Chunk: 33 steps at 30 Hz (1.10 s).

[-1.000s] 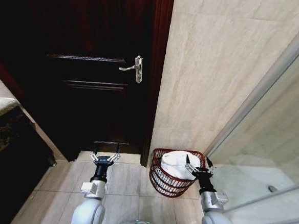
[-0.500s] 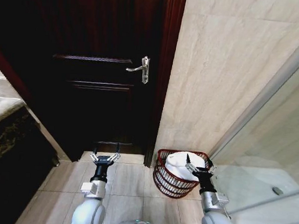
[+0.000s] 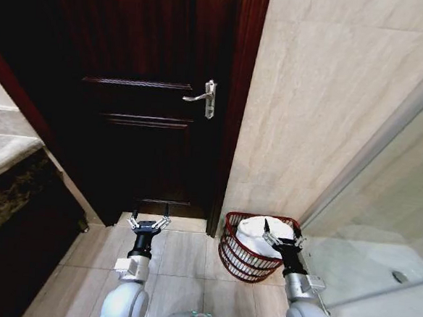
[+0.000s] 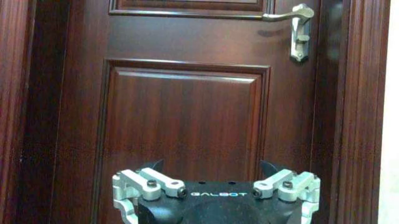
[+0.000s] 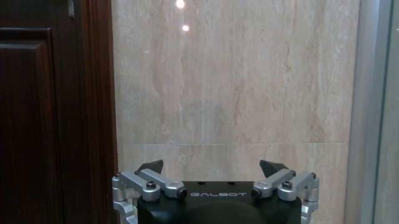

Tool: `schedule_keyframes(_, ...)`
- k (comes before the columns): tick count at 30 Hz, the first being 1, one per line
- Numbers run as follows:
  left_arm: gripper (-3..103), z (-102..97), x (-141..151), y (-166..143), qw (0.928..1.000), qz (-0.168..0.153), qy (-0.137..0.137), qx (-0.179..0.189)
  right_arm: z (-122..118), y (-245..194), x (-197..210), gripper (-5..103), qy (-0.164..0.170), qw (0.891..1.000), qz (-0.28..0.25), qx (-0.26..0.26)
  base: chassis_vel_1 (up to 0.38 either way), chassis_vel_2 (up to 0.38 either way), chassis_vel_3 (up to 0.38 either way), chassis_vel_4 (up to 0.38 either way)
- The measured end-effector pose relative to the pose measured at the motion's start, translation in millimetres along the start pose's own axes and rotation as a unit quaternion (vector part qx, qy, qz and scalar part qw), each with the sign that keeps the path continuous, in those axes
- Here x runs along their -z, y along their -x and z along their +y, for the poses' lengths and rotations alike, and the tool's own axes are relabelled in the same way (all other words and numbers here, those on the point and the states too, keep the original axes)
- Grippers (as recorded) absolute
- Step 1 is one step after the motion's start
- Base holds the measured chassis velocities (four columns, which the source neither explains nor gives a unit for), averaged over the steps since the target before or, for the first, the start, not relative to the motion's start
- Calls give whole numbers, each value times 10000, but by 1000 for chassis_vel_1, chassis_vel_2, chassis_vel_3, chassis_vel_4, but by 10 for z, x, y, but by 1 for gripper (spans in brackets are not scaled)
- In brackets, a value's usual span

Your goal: Discard the used towel into the hamper.

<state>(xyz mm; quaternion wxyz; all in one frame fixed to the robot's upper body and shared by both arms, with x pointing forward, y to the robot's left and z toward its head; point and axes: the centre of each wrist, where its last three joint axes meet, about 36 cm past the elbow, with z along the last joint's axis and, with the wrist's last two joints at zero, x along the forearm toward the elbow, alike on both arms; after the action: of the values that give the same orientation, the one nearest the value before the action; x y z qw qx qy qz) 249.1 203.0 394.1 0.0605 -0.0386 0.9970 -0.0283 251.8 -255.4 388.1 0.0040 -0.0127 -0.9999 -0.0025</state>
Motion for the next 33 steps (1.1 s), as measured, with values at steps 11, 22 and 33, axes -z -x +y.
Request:
schedule_keyframes(11, 100, 24, 119, -2, 9995, 191, 38, -229, -34, -13, 57, 100, 26, 9999, -81, -105, 0, 0, 0, 0)
schedule_keyframes(22, 100, 50, 286, 27, 9994, 226, 57, -239, -60, -53, 237, 100, 53, 9995, -266, -162, 0, 0, 0, 0)
schedule_keyframes(33, 100, 483, 563, 72, 9990, 86, 361, -232, -131, -127, 577, 100, 90, 9991, -410, -4, 0, 0, 0, 0)
